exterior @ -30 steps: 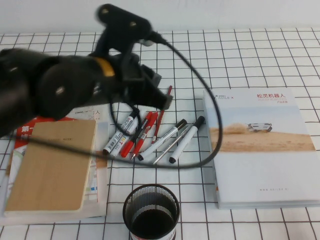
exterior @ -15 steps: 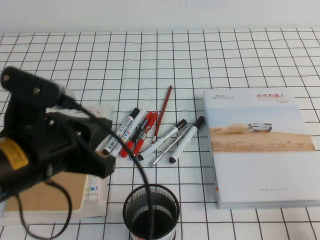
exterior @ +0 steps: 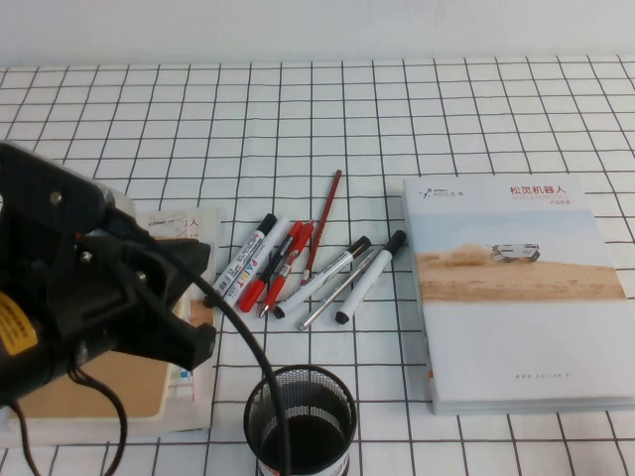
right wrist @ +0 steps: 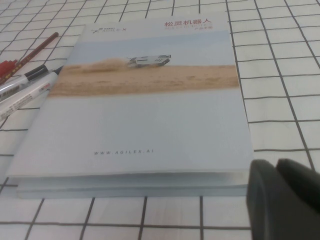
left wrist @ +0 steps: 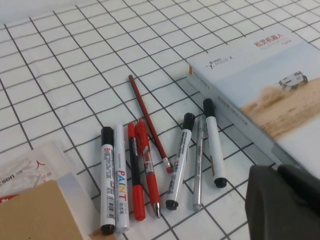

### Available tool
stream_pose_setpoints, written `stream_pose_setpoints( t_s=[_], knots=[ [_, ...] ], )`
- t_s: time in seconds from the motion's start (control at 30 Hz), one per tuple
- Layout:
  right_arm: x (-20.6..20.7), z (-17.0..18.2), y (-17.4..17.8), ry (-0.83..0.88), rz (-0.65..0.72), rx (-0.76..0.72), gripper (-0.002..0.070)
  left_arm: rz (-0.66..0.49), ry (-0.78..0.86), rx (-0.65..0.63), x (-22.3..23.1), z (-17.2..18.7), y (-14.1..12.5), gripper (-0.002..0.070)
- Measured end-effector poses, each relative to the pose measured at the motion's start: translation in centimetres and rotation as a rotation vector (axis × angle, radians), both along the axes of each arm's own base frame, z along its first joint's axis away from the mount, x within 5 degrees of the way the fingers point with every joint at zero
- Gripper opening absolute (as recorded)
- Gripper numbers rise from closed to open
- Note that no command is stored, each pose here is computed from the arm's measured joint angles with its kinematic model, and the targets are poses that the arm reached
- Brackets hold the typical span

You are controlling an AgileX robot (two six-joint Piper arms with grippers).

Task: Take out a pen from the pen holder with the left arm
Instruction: 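Take a marker out of the pen holder and lay it on the table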

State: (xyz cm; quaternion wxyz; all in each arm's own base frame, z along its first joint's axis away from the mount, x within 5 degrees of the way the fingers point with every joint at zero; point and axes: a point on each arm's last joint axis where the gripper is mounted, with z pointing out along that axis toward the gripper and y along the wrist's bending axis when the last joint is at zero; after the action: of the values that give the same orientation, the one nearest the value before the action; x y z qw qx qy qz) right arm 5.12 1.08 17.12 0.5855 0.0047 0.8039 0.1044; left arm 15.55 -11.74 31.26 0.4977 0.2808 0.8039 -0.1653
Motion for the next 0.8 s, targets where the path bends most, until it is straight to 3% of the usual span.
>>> stream_pose_setpoints(
  t_s=[0.17,0.3,0.57,0.8],
  knots=[
    [0.0,0.0,0.0,0.0,0.0,0.0,-0.0015,-0.003,-0.069,-0.009,-0.5,-0.3,0.5,-0.0003],
    [0.0,0.0,0.0,0.0,0.0,0.0,-0.0015,0.032,-0.194,-0.07,-2.2,-0.6,2.5,-0.0003],
    [0.0,0.0,0.0,0.0,0.0,0.0,-0.0015,0.322,-0.4,-0.143,-6.4,-4.2,8.8,-0.0003],
    [0.0,0.0,0.0,0.0,0.0,0.0,-0.0015,0.482,-0.544,-0.165,-9.5,-7.6,10.8,-0.0003]
  ],
)
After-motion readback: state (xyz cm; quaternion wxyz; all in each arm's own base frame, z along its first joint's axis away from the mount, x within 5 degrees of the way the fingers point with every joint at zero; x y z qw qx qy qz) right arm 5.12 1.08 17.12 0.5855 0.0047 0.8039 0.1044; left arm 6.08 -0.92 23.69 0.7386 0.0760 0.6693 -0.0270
